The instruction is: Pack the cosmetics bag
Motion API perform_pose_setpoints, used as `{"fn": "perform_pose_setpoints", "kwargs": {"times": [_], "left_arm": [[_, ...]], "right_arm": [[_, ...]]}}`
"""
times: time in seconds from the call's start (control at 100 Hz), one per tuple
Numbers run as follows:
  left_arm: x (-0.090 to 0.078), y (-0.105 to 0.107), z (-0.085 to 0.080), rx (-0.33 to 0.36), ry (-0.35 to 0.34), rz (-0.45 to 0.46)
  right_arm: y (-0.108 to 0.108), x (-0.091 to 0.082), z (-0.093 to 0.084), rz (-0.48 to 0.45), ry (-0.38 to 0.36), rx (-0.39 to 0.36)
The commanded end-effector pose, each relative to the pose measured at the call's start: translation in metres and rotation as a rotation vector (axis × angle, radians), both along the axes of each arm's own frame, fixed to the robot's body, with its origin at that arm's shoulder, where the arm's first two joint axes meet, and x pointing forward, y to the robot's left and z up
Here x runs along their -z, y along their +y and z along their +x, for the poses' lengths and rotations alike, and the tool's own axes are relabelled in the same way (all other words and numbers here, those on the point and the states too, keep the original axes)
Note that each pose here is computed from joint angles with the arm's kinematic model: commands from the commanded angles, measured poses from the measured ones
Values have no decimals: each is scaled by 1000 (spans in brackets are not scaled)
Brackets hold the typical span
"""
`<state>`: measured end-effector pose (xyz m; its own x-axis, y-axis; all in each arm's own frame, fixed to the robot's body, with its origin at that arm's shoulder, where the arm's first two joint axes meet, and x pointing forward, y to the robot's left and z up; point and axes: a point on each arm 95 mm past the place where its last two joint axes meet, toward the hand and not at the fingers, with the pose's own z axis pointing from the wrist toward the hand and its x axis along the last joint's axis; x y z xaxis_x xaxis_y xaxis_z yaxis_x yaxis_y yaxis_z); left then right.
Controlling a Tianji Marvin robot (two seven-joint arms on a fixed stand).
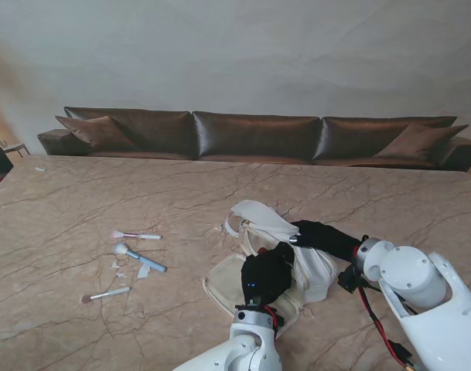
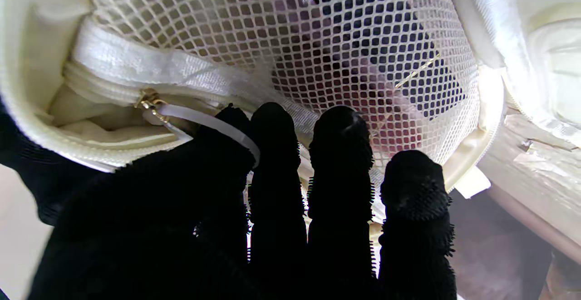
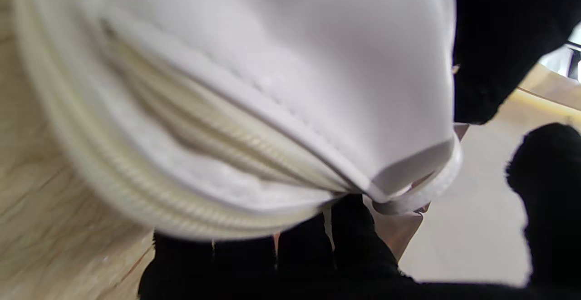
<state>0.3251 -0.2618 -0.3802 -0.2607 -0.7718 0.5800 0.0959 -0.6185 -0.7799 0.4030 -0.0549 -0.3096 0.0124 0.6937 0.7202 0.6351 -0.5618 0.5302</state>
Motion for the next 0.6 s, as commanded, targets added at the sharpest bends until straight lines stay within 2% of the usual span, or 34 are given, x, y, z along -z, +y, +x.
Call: {"fn": "perform_pose_setpoints", "kwargs": {"times": [0.0,0.34,0.59], "left_arm": [[-4,-3,-2,1,12,-23],[-6,2,-2,-5,37,-29],[-3,1,-1,-6,51,-22]], "right_arm": [[1,1,-9,-43,-27,-11],[8,2,-64,-216,-173,40],[18,-5,-97,-342,-238,11]]}}
